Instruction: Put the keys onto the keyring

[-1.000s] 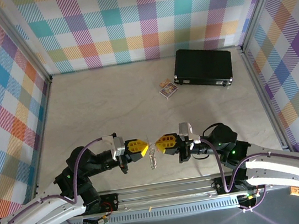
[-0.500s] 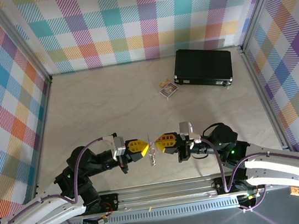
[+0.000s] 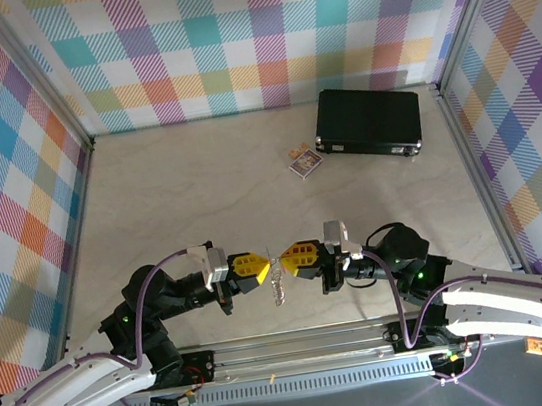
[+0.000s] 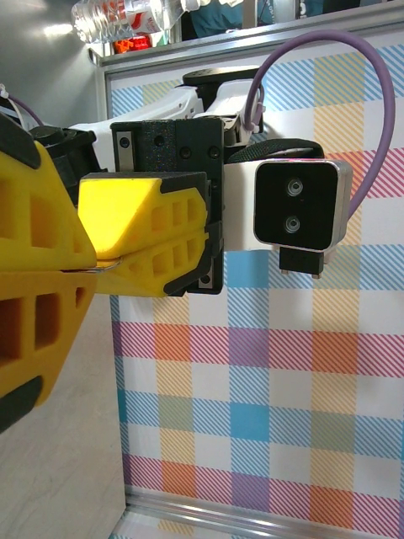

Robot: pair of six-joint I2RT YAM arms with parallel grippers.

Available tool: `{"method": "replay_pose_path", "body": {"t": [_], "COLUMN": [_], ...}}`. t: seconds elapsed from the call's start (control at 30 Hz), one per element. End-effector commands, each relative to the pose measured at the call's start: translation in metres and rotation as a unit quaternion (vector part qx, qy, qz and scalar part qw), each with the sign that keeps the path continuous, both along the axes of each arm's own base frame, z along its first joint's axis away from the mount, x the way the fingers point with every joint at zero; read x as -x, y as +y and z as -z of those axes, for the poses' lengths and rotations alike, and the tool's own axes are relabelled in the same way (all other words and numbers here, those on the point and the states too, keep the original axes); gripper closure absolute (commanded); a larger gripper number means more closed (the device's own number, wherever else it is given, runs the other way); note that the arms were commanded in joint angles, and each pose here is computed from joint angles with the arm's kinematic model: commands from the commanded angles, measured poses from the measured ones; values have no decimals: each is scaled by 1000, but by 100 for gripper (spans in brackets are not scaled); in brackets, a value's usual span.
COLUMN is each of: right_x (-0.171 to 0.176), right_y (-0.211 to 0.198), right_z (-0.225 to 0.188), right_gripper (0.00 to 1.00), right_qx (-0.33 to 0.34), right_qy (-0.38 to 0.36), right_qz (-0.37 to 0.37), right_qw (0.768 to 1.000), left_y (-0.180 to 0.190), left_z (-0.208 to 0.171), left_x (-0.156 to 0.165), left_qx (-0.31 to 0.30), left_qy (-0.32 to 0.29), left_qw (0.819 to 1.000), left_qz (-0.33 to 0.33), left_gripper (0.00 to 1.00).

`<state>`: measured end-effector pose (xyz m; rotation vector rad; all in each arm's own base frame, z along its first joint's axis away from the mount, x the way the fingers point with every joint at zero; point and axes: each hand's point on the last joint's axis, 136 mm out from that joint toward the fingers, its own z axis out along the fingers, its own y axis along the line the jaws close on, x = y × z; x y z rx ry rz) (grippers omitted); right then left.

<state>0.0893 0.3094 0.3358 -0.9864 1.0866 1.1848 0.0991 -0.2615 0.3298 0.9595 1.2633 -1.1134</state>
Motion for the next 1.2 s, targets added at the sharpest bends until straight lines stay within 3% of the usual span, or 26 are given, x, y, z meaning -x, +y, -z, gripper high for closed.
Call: {"method": "replay_pose_path", "body": {"t": [0.0, 1.17], "right_x": [1, -2], "right_y": [-1, -3], "right_z": [-8, -1], "right_gripper": [100, 100], "right_qx": [-20, -23], "right_qy": [-4, 1], "right_qz": [1, 10], "right_qw": [1000, 1000], "left_y": [5, 8], "left_z": [-17, -19], "left_x": [1, 4], "left_qx": [31, 36], "left_qy": [-16, -18], "left_qw": [999, 999], "left_qz": [-2, 1], "left_gripper": [100, 100]}}
